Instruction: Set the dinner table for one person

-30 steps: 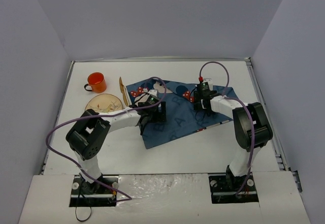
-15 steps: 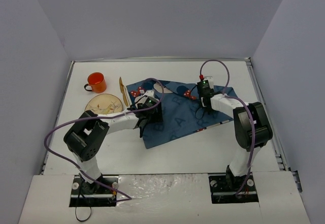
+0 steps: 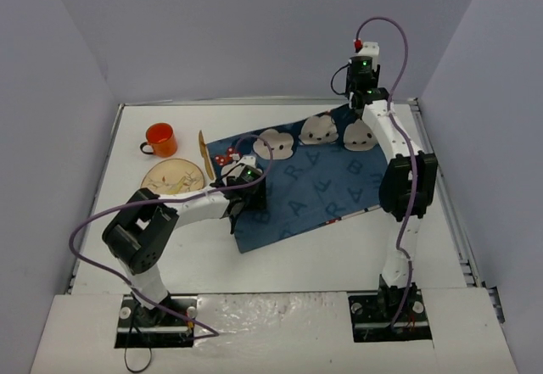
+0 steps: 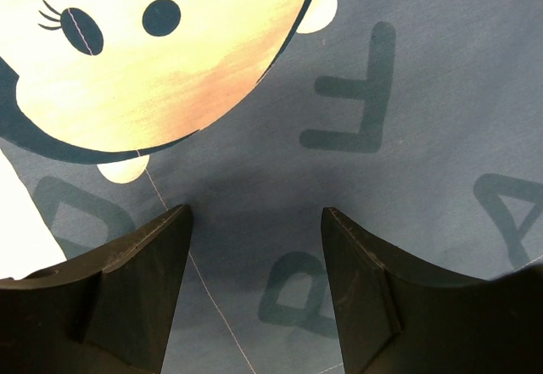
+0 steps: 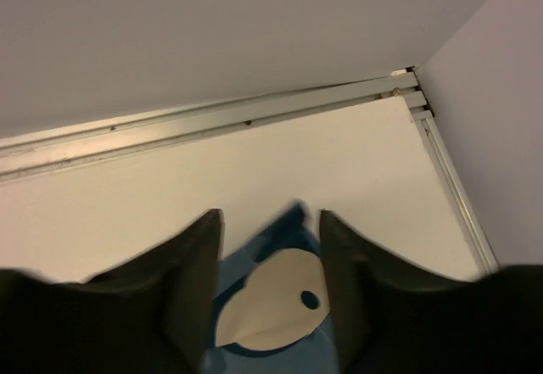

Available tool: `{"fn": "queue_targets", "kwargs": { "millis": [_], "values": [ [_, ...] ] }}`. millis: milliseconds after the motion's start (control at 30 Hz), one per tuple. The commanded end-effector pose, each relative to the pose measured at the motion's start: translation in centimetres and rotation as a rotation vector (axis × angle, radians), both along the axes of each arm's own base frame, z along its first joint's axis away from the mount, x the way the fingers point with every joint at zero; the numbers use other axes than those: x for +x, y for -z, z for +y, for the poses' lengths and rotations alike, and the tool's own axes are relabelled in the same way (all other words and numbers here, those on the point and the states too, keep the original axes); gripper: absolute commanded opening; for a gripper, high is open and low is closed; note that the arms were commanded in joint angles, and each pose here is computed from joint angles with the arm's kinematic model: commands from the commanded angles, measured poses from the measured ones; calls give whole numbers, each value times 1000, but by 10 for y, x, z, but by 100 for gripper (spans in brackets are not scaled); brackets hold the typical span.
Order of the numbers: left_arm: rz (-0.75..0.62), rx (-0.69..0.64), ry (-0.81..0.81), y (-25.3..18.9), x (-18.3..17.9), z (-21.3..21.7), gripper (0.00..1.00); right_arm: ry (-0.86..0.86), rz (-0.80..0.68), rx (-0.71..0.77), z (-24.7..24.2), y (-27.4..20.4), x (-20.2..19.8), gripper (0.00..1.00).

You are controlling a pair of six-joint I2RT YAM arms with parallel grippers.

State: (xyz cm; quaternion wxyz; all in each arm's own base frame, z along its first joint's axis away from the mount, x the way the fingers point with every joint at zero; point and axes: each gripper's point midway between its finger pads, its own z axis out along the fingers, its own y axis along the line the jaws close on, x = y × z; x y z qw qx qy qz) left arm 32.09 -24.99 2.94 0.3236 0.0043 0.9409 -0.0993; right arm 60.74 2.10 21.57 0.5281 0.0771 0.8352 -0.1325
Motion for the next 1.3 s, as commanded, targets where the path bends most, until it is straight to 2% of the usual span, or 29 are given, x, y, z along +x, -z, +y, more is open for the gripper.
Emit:
{"fn": "queue_targets", "kwargs": {
  "millis": [0,133,267,400,567,700,867,1167,1267],
  "values": [
    [74,81,11,8,-17,17,59,65,-80,-74,-23,-43,14,56],
    [67,81,17,6,-16,16,59,22,-65,-44,-17,-46,-6,74],
    [64,79,25,3,-14,14,60,26,39,10,-19,-6,-49,77],
    [71,77,30,4,-16,13,60,12,173,100,-14,72,-91,77],
    [68,82,30,0,-17,15,60,-15,253,173,-5,127,-110,76],
    [56,91,28,-5,-13,15,60,79,322,241,-20,172,-129,73],
    [56,109,41,-1,-6,11,60,218,400,417,-43,221,-167,71],
    [67,140,100,13,29,-16,60,527,441,609,-93,258,-245,71],
    [64,133,114,14,47,-28,60,591,430,624,-107,260,-260,70]
  ]
}}
